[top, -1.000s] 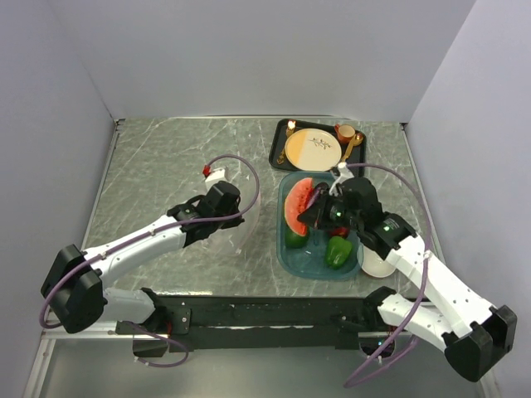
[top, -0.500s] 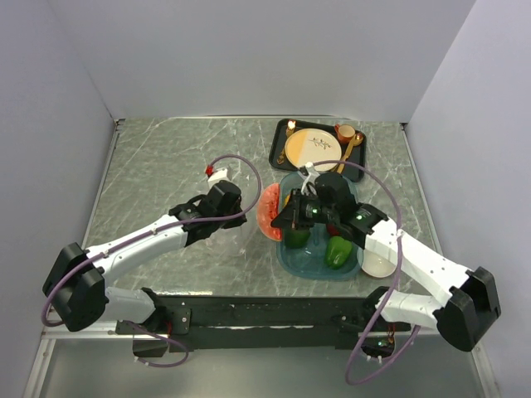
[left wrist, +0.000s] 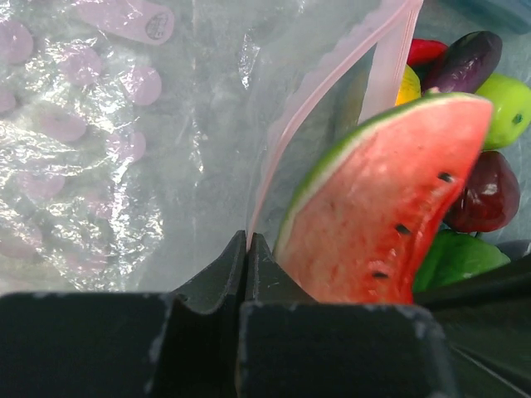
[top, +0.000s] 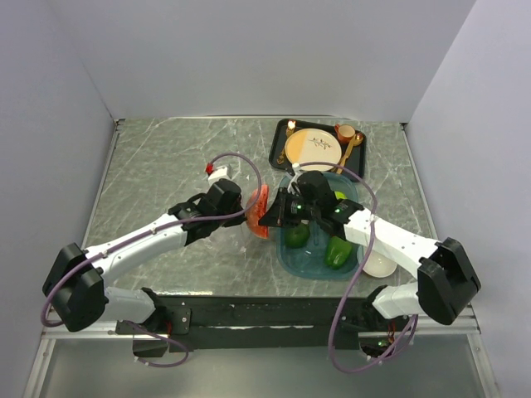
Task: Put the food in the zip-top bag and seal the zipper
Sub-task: Place the fake fruit in the zipper food storage bag.
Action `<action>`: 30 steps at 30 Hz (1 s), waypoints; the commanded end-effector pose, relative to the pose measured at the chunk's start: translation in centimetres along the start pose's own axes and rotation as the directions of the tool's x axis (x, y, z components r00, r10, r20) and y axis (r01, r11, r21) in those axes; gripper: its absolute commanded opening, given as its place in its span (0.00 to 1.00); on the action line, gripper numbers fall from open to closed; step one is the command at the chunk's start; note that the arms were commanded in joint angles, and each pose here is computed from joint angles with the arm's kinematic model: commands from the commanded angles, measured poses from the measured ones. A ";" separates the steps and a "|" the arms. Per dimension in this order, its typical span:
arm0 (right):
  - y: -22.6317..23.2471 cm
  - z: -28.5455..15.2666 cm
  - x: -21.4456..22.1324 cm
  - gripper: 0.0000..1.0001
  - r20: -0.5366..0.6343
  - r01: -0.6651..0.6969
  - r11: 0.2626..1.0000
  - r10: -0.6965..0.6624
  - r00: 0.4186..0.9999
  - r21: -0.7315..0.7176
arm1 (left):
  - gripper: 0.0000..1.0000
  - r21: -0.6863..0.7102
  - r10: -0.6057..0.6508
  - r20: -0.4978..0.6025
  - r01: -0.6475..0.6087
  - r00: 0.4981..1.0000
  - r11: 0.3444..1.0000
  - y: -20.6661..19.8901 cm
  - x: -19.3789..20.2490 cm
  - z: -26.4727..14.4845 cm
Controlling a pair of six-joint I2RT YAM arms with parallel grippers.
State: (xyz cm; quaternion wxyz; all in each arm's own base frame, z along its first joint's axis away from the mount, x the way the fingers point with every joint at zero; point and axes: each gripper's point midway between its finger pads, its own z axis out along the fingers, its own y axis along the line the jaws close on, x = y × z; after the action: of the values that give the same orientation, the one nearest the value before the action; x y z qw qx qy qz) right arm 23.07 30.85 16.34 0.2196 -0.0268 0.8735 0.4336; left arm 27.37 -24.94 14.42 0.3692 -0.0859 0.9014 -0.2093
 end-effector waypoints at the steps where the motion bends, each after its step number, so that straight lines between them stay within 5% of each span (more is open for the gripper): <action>1: 1.6 0.1 -2.2 0.00 0.070 -0.011 1.000 0.011 0.997 -0.003 | 0.01 0.052 -0.022 0.065 0.018 0.998 0.998 -1.4 -2.2 -1.2; 21: 0.6 3.0 -1.2 0.04 -0.041 0.006 0.992 -0.001 0.999 0.123 | 0.01 0.082 0.003 0.069 -0.008 0.998 0.997 -2.7 -3.2 -2.0; 25: 1.0 2.9 -1.6 0.42 -0.023 0.007 0.993 -0.004 1.000 0.115 | 0.01 0.070 0.011 0.069 -0.016 0.998 0.997 -2.3 -3.2 -2.2; 30: 2.4 0.1 -3.5 0.70 0.103 0.039 0.994 -0.049 0.993 0.098 | 0.01 0.028 0.009 0.067 -0.010 0.998 1.000 -1.4 -3.0 -2.2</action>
State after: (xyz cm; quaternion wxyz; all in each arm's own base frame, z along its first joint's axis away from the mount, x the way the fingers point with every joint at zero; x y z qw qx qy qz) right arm 24.79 32.52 14.40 0.1979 -0.0107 0.9091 0.3664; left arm 27.40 -24.87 16.47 0.3820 -0.0766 0.8952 -0.2165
